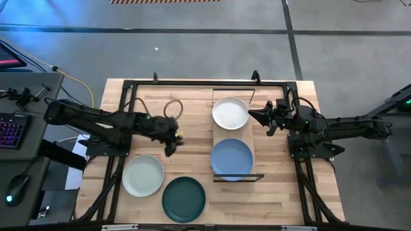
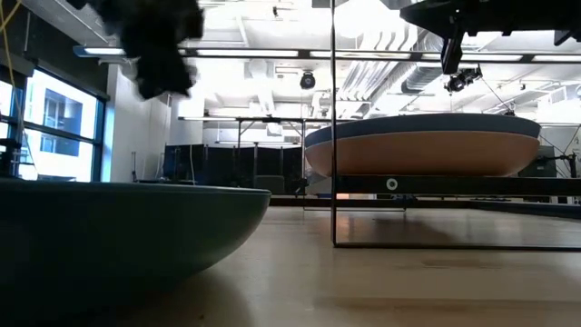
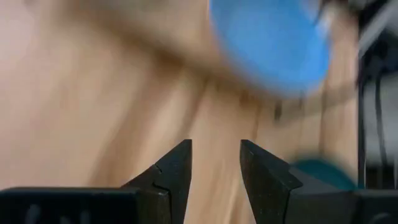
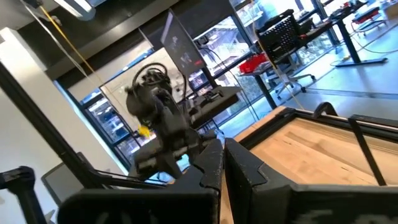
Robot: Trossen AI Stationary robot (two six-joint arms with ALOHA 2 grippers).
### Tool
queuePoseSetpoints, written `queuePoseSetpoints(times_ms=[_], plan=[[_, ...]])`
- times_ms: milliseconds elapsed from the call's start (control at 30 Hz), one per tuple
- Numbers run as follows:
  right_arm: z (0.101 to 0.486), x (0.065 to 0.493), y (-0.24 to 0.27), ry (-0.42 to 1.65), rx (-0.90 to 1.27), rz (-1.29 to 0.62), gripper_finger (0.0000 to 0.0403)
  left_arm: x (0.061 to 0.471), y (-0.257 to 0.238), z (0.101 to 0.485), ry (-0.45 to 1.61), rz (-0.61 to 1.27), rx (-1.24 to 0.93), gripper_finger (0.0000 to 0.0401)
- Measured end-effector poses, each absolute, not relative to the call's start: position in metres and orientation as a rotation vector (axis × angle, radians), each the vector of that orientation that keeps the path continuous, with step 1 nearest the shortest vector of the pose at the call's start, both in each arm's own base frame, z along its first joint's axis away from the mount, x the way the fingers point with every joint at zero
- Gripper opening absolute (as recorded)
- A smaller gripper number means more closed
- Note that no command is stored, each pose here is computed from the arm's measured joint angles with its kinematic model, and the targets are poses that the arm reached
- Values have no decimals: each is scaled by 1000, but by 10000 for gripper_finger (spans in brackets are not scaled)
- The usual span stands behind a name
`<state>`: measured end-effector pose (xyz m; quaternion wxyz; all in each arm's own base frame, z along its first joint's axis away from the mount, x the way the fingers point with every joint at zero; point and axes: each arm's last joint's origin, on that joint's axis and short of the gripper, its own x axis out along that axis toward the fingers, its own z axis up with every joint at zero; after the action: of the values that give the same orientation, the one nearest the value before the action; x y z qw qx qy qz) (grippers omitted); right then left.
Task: Place and stack plates onto a shelf
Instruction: Stack the gray plate on top of the blue plate on the shelf
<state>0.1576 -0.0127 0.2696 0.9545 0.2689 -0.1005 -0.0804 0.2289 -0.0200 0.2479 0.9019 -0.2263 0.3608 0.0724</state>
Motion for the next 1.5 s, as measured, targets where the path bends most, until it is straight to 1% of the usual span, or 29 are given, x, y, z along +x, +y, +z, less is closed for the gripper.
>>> queuePoseSetpoints(times_ms=[133,200,267,367,533,733,833,933,1133,1233,1400,1500], plan=[[268,158,-13,-194,546,-170,0,213,-28,226,1089,17,-500,120],[268,158,-13,-188,546,-172,0,205,-34,217,1238,-42,-452,120],[267,158,-13,-184,545,-173,0,201,-41,210,1329,-93,-365,119],[267,158,-13,-178,545,-175,0,200,-52,202,1382,-180,-197,119],[266,158,-13,-170,545,-178,0,206,-72,186,1394,-298,80,119],[265,158,-13,-160,545,-181,0,216,-80,162,1445,-286,268,119],[265,158,-13,-161,554,-180,0,218,-81,153,1494,-281,277,119],[264,158,-13,-155,573,-181,0,218,-83,147,1525,-315,250,119],[262,160,-13,-139,574,-186,0,220,-84,143,1540,-356,234,116],[262,161,-13,-132,573,-188,0,220,-84,142,1545,-352,227,94],[261,161,-13,-126,573,-190,0,220,-82,144,1562,-332,156,17],[261,161,-13,-126,573,-190,0,223,-75,144,1574,-276,59,12]])
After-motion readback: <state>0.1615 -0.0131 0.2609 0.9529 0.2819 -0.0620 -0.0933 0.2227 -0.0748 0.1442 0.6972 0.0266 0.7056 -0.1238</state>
